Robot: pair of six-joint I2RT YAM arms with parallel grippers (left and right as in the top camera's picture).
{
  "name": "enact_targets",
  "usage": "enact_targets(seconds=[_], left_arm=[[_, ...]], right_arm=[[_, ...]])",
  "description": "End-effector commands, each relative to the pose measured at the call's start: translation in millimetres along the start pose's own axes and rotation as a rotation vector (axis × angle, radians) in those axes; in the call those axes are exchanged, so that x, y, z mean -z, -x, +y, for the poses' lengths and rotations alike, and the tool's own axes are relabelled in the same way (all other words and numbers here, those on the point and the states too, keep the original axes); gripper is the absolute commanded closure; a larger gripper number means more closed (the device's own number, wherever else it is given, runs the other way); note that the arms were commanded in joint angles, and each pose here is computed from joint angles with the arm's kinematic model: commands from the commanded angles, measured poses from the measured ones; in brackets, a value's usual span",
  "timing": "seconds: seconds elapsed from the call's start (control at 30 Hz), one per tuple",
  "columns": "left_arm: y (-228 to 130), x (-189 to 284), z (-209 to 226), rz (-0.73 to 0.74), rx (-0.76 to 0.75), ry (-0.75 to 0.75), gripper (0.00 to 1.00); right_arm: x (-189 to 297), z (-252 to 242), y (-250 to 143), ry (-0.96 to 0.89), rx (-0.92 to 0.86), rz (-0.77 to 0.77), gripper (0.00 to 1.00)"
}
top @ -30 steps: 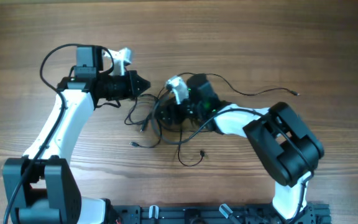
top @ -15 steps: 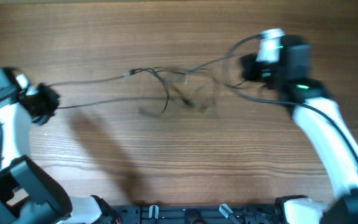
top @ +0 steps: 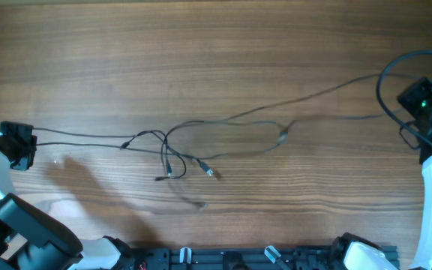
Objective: Untangle cables
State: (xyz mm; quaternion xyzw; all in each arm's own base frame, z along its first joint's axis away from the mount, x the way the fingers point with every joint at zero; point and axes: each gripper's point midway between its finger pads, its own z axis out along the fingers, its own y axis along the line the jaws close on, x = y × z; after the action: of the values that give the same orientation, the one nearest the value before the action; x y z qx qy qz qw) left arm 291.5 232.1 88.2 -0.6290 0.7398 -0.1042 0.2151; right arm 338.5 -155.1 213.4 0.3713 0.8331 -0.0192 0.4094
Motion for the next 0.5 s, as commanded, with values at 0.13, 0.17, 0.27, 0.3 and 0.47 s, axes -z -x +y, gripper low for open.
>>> enact_targets(seconds=[0.13, 0.17, 0.27, 0.3, 0.47], left_arm=[[11.4, 0.8, 29.1, -0.109, 0.274, 0.153, 0.96], [10.4, 0.5, 28.0, -0.106, 0.317, 0.145, 0.96], [-11.7, -4.5, -17.5, 0.034, 0.245, -0.043, 0.96], [-21.6, -4.3, -42.5, 0.078, 0.126, -0.140, 0.96], [-90.1, -5.1, -102.6, 0.198, -0.312, -0.297, 0.89]], right_arm=[[-8.7, -66.3, -11.8, -0.305, -0.176, 0.022, 0.95], [-12.5, -57.6, -17.1, -0.255, -0.158, 0.058, 0.95], [-19.9, -2.1, -45.6, 0.036, -0.029, 0.215, 0.86], [-19.9, 18.2, -54.9, 0.135, 0.048, 0.254, 0.62], [-9.6, 80.7, -103.9, 0.322, 0.220, 0.388, 0.22]])
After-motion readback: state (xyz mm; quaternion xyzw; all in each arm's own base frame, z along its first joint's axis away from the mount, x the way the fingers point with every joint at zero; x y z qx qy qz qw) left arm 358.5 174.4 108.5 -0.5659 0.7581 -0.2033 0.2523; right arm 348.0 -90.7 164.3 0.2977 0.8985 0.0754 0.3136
